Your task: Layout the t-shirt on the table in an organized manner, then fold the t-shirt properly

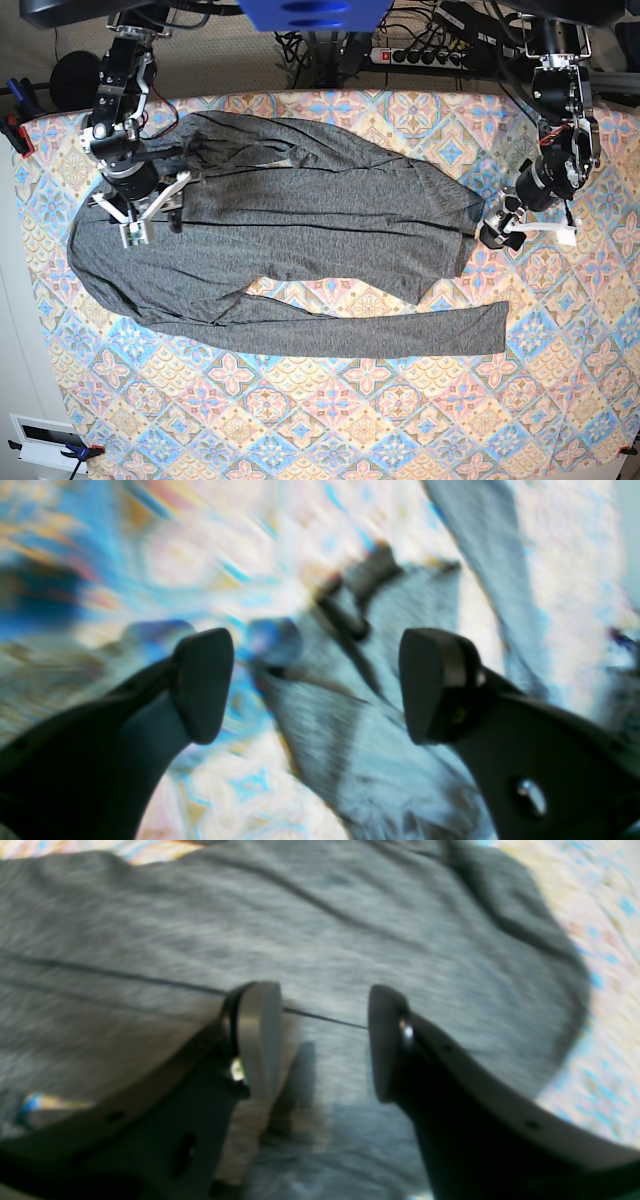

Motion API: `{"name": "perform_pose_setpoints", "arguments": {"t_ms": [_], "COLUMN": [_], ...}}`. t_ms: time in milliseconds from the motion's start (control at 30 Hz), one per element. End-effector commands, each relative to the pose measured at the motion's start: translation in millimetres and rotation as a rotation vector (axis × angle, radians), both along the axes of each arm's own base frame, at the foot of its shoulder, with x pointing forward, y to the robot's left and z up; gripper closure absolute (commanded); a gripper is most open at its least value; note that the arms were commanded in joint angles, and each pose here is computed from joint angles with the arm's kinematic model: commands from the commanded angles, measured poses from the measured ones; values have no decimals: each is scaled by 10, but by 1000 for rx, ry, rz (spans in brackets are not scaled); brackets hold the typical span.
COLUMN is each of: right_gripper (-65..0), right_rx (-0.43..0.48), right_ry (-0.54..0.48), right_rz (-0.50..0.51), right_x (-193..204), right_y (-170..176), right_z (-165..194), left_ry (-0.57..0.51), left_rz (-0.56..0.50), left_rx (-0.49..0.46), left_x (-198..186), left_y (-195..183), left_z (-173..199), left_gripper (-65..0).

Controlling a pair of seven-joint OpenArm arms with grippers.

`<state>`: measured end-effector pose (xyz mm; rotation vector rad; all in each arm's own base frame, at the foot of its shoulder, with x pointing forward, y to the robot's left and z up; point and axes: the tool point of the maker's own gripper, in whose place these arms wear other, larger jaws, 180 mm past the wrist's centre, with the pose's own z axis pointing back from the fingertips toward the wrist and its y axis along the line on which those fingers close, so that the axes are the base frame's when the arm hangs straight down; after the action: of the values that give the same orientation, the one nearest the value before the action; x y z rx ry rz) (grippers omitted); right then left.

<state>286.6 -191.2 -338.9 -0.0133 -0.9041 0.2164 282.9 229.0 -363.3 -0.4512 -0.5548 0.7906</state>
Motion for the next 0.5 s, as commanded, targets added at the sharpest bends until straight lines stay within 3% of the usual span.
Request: {"name": "perform_pose_setpoints", "arguments": {"t_ms": [0,167,400,467], "right_gripper": [-268,-268,-268,-268], "right_rx": [1,3,3,3], "right_ry": [-39,-19,-19,-19], "right_rz": [14,22,22,23], "right_x": [28,-36,-36,-35], "right_y": [23,51,51,57], "right_z": [96,40,40,39], "left_ry": [-30,20,9,-37], "left_rz": [-26,-37,69,46], "left_rx": [-1,-29,-20,-20], "left_x": [67,-91,-228,-135], "left_y": [-16,-43,291,279], "left_z": [125,48,84,191], "left_gripper": [-459,-271,-90,-48]}}
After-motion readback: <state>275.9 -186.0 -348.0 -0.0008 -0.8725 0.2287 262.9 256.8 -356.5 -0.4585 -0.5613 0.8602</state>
